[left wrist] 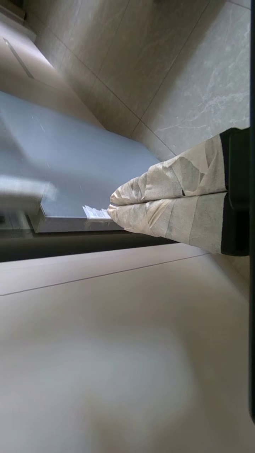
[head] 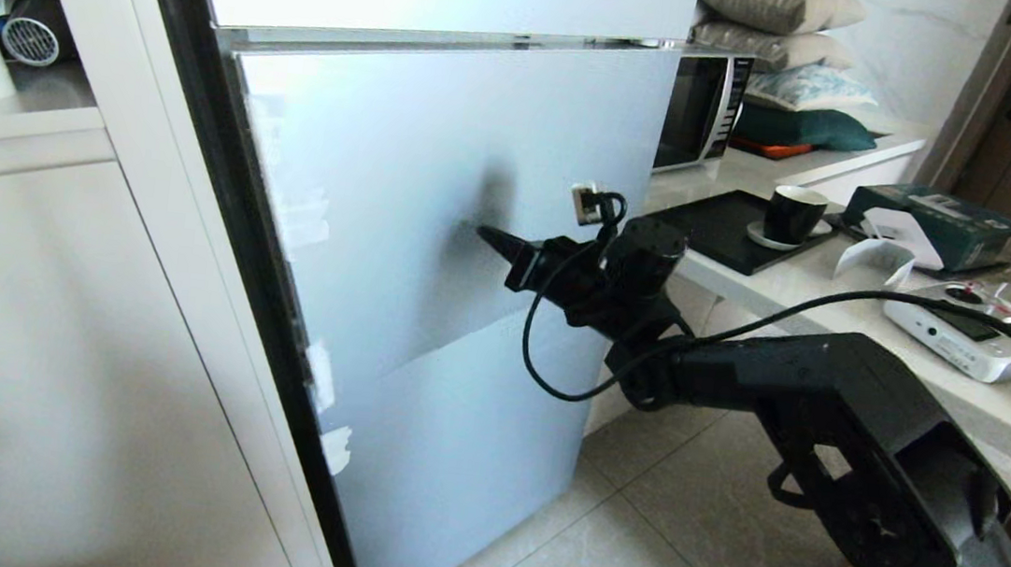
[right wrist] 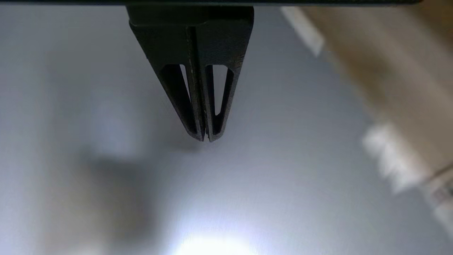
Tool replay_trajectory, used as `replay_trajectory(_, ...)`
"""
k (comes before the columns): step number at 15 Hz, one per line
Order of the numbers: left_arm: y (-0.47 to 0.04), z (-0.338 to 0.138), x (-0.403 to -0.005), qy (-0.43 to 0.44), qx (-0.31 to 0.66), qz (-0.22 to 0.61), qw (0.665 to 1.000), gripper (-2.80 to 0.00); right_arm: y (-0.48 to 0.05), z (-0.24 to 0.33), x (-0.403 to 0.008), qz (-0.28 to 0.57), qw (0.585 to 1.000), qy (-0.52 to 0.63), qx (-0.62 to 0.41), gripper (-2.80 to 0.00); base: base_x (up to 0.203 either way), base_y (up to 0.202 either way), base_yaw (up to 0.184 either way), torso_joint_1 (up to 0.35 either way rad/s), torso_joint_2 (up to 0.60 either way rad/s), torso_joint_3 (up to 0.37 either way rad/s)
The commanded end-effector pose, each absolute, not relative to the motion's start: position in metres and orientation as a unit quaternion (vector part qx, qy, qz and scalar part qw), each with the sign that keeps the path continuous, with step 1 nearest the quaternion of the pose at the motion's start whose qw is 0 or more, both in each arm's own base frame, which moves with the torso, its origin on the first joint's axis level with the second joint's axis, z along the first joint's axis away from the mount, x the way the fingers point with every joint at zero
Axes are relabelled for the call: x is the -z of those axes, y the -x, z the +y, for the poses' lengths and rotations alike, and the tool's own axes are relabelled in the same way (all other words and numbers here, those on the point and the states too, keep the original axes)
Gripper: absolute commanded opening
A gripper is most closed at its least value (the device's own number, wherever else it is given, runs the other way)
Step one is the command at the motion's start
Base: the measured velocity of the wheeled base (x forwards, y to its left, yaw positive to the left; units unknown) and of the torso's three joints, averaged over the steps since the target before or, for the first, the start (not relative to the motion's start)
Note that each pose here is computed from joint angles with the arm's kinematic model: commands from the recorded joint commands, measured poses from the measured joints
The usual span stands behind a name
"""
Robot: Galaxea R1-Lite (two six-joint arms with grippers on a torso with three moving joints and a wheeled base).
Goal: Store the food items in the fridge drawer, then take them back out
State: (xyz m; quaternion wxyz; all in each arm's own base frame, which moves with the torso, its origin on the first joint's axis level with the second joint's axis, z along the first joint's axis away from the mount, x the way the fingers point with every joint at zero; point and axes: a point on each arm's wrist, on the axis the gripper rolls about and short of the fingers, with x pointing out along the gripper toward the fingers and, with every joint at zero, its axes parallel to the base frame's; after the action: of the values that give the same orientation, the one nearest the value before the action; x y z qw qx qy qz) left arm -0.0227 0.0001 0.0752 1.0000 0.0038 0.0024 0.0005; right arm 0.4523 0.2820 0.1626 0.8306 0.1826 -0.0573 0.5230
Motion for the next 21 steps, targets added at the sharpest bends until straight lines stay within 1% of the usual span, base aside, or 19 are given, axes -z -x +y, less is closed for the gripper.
replay_trajectory(1,0.023,0.000,-0.075,-0.004,-0.001,0.002,1.000,-2.80,-0.460,0.279,-0.145,-0.064,0.833,-0.170,-0.522,-2.80,0.000,0.000,0.000,0.000,0.00,0.000)
replay_trajectory(4,0.023,0.000,-0.075,-0.004,-0.001,0.002,1.000,-2.80,-0.460,0.271,-0.150,-0.106,0.832,-0.169,-0.517,-2.80,0.000,0.000,0.000,0.000,0.00,0.000)
replay_trajectory(5,0.023,0.000,-0.075,-0.004,-0.001,0.002,1.000,-2.80,-0.457,0.269,-0.153,-0.113,0.838,-0.171,-0.506,-2.80,0.000,0.000,0.000,0.000,0.00,0.000)
replay_trajectory(8,0.023,0.000,-0.075,-0.004,-0.001,0.002,1.000,-2.80,-0.429,0.252,-0.172,-0.098,0.862,-0.181,-0.463,-2.80,0.000,0.000,0.000,0.000,0.00,0.000)
replay_trajectory(9,0.023,0.000,-0.075,-0.004,-0.001,0.002,1.000,-2.80,-0.409,0.241,-0.186,-0.085,0.867,-0.180,-0.457,-2.80,0.000,0.000,0.000,0.000,0.00,0.000)
replay_trajectory(11,0.022,0.000,-0.075,-0.004,-0.001,0.004,1.000,-2.80,-0.355,0.208,-0.223,-0.086,0.877,-0.168,-0.442,-2.80,0.000,0.000,0.000,0.000,0.00,0.000)
replay_trajectory(13,0.023,0.000,-0.075,-0.004,-0.001,0.002,1.000,-2.80,-0.294,0.169,-0.241,-0.093,0.902,-0.140,-0.398,-2.80,0.000,0.000,0.000,0.000,0.00,0.000)
replay_trajectory(16,0.023,0.000,-0.075,-0.004,-0.001,0.002,1.000,-2.80,-0.216,0.105,-0.241,-0.112,0.942,-0.082,-0.305,-2.80,0.000,0.000,0.000,0.000,0.00,0.000)
replay_trajectory(18,0.023,0.000,-0.075,-0.004,-0.001,0.002,1.000,-2.80,-0.170,0.060,-0.231,-0.112,0.966,-0.046,-0.230,-2.80,0.000,0.000,0.000,0.000,0.00,0.000)
replay_trajectory(21,0.023,0.000,-0.075,-0.004,-0.001,0.002,1.000,-2.80,-0.097,0.020,-0.214,-0.099,0.984,-0.006,-0.146,-2.80,0.000,0.000,0.000,0.000,0.00,0.000)
